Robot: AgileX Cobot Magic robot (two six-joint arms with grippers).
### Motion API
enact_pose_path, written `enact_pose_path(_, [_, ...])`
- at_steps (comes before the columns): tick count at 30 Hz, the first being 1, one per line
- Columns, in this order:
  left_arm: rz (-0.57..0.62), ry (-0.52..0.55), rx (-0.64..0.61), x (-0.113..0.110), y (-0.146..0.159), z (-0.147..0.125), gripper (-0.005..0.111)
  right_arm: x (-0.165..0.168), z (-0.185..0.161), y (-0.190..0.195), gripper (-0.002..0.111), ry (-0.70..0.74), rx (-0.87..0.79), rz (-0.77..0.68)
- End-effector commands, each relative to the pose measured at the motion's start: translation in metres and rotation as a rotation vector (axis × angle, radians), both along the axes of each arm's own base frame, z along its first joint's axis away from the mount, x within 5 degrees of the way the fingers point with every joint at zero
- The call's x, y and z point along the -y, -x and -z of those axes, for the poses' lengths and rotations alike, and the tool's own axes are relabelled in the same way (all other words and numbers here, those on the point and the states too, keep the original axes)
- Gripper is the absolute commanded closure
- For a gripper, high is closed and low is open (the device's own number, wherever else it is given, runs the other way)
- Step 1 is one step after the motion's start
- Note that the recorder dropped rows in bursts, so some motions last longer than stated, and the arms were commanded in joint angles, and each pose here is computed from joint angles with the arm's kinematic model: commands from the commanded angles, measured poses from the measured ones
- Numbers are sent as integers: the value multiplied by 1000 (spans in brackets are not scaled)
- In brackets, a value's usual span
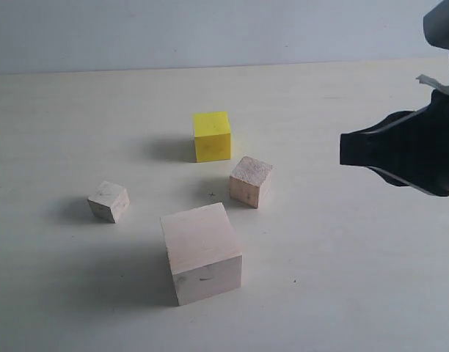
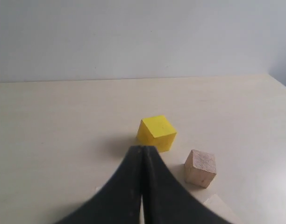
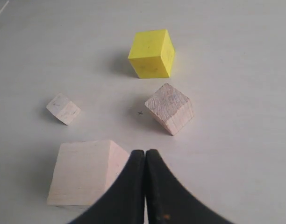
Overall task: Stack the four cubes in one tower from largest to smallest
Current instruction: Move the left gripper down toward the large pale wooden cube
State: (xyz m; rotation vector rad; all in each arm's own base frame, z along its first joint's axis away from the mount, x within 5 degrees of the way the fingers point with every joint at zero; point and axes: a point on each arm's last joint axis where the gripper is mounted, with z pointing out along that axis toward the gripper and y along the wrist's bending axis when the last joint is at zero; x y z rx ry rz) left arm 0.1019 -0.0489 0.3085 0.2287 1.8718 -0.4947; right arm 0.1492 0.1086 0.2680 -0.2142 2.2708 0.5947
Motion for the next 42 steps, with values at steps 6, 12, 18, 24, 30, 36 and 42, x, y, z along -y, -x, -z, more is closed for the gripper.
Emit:
enact_pose_path(6, [85, 113, -206, 17, -9, 12, 107, -5, -9, -3, 108, -143, 16, 46])
enact_pose_path(12, [374, 115, -334, 45, -16, 26, 107, -4, -6, -1, 108, -101, -9, 26])
enact_pose_path(18, [582, 63, -462, 61, -25, 47, 107, -3, -1, 3, 108, -57, -67, 16])
enact_pose_path(24, [853, -12, -449, 76, -19, 58, 107, -2, 3, 6, 108, -32, -124, 13])
enact_pose_path(30, [900, -117, -464, 96, -17, 75, 107, -3, 4, 8, 108, -67, -157, 24])
enact_pose_path(36, [938, -237, -518, 122, -14, 103, 107, -3, 4, 8, 108, -73, -161, 26])
enact_pose_path(42, [901, -335, -608, 137, -21, 137, 107, -4, 3, 8, 108, -90, -173, 31])
